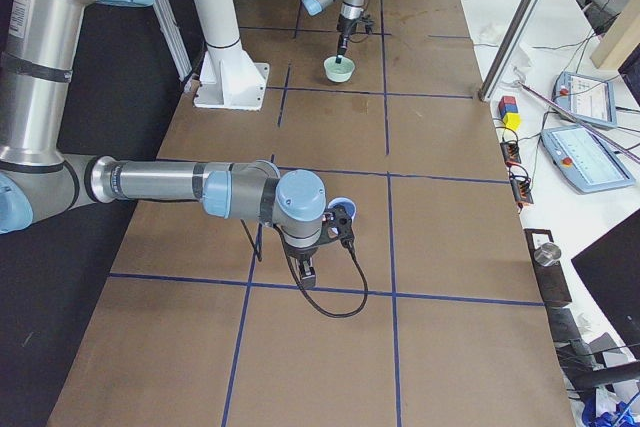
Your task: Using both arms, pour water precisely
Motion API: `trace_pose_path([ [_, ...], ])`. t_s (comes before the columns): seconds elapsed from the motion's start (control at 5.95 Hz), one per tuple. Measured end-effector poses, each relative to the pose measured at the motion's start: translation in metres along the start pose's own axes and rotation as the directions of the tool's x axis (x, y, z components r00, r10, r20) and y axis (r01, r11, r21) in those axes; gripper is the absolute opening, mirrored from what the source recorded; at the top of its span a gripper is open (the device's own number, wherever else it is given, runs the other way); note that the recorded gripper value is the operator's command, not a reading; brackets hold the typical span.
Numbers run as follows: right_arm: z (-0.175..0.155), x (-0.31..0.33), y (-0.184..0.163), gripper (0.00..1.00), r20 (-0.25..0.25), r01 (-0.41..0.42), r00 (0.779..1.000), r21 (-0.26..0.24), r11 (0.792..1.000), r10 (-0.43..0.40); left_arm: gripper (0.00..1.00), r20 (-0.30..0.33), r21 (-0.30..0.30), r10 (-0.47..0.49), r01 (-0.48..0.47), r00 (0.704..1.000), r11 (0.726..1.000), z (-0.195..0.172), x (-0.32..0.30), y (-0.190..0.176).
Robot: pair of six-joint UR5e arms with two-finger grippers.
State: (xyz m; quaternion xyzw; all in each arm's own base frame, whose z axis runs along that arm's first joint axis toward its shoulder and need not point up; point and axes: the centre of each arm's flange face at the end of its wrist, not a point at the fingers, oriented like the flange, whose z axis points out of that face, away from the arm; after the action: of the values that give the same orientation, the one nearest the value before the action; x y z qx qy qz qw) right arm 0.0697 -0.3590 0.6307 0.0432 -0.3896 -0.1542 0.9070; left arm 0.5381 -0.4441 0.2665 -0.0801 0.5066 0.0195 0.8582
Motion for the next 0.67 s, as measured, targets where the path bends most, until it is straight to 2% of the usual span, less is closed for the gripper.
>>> trace_pose_path([
  [0.17, 0.001, -0.002, -0.002, 1.00, 0.001, 0.005, 1.000, -0.004, 1.000, -0.005, 0.00, 0.025, 0.029, 0.012, -0.012, 1.000, 0.999, 0.020, 0.018, 0.011],
  [0.5, 0.002, -0.004, -0.003, 1.00, 0.011, 0.009, 1.000, -0.003, 1.000, -0.009, 0.00, 0.028, 0.059, 0.012, -0.013, 1.000, 0.998, 0.031, 0.045, 0.015],
  [0.67, 0.002, -0.004, -0.003, 1.00, 0.013, 0.010, 1.000, -0.002, 1.000, -0.010, 0.25, 0.027, 0.062, 0.011, -0.013, 1.000, 0.998, 0.033, 0.053, 0.014],
])
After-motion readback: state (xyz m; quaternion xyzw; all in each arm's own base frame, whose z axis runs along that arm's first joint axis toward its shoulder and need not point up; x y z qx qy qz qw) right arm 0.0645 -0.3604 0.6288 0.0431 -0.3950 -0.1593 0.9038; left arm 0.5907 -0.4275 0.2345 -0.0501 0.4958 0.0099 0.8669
